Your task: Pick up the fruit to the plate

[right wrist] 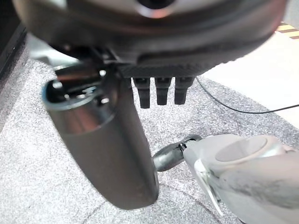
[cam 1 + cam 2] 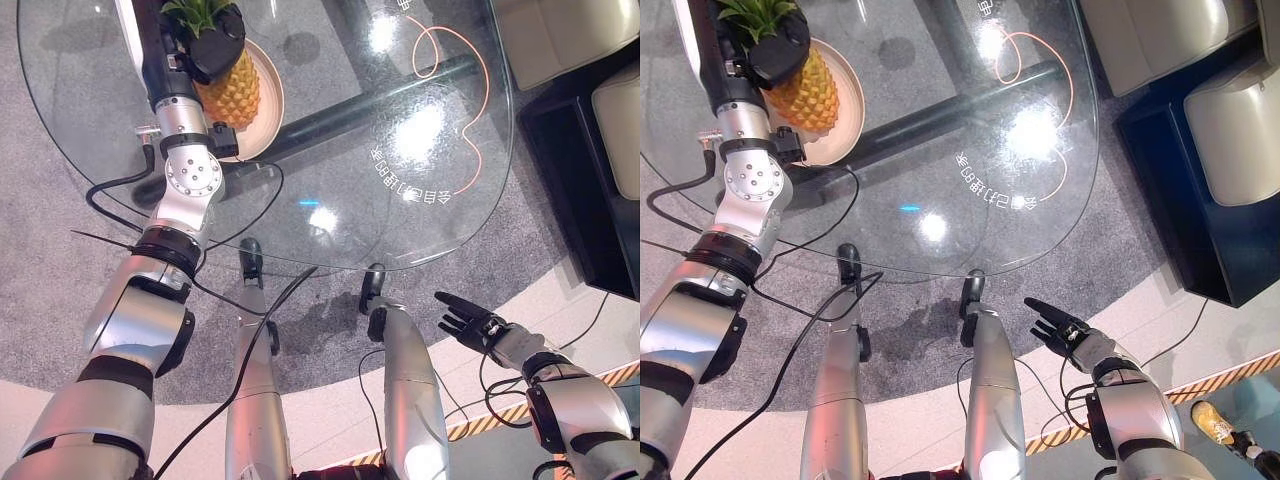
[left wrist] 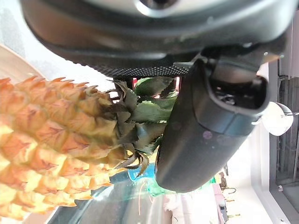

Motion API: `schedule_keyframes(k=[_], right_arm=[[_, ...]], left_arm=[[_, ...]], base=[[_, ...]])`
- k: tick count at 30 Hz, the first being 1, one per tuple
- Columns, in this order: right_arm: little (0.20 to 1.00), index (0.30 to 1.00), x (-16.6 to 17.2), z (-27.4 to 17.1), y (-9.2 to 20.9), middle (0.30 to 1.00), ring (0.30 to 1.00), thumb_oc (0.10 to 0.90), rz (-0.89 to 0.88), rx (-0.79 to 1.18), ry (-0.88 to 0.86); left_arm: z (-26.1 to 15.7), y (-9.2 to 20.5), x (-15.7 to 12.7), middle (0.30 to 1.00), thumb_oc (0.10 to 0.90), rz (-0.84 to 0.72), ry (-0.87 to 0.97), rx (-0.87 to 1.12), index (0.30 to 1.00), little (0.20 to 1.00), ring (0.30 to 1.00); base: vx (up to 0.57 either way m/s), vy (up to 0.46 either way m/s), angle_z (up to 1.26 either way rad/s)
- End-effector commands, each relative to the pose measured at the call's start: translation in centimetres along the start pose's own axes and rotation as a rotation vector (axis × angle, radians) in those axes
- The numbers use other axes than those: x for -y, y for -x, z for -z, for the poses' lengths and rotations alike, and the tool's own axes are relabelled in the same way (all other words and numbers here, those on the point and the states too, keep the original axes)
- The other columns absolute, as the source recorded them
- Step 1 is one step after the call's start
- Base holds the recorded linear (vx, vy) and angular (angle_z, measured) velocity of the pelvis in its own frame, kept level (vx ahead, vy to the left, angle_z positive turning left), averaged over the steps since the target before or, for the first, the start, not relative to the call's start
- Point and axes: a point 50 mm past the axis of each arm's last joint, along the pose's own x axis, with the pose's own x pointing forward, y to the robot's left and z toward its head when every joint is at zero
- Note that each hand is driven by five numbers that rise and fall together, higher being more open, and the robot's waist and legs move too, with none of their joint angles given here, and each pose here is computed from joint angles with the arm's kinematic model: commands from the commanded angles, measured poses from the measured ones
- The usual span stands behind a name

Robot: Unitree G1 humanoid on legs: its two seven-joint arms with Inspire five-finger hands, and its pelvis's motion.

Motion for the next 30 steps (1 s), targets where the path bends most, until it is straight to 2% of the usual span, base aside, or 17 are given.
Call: schedule_keyframes(k=[1,7,11,30], right_arm=[[0.900,0.900,3.7,1.1,0.4,0.900,0.900,0.800,0.103,-0.022,0.021],[0.900,0.900,3.6,1.0,0.4,0.900,0.900,0.800,0.102,-0.018,0.017],[0.900,0.900,3.6,0.9,0.4,0.900,0.900,0.800,0.105,-0.017,0.014],[0.900,0.900,4.1,0.8,0.5,0.900,0.900,0.800,0.114,-0.005,-0.009]], left_arm=[[-7.6,-3.5,-1.0,0.679,0.542,-0.035,0.111,0.350,0.679,0.642,0.679],[-7.5,-3.2,-0.9,0.759,0.635,-0.013,0.122,0.352,0.759,0.735,0.759],[-7.1,-2.8,-0.9,0.778,0.657,-0.001,0.124,0.342,0.778,0.757,0.778],[-5.7,-1.1,-1.3,0.789,0.671,0.027,0.150,0.335,0.789,0.771,0.789]], base=[[0.00,0.000,0.00],[0.00,0.000,0.00],[0.00,0.000,0.00],[0.00,0.000,0.02]])
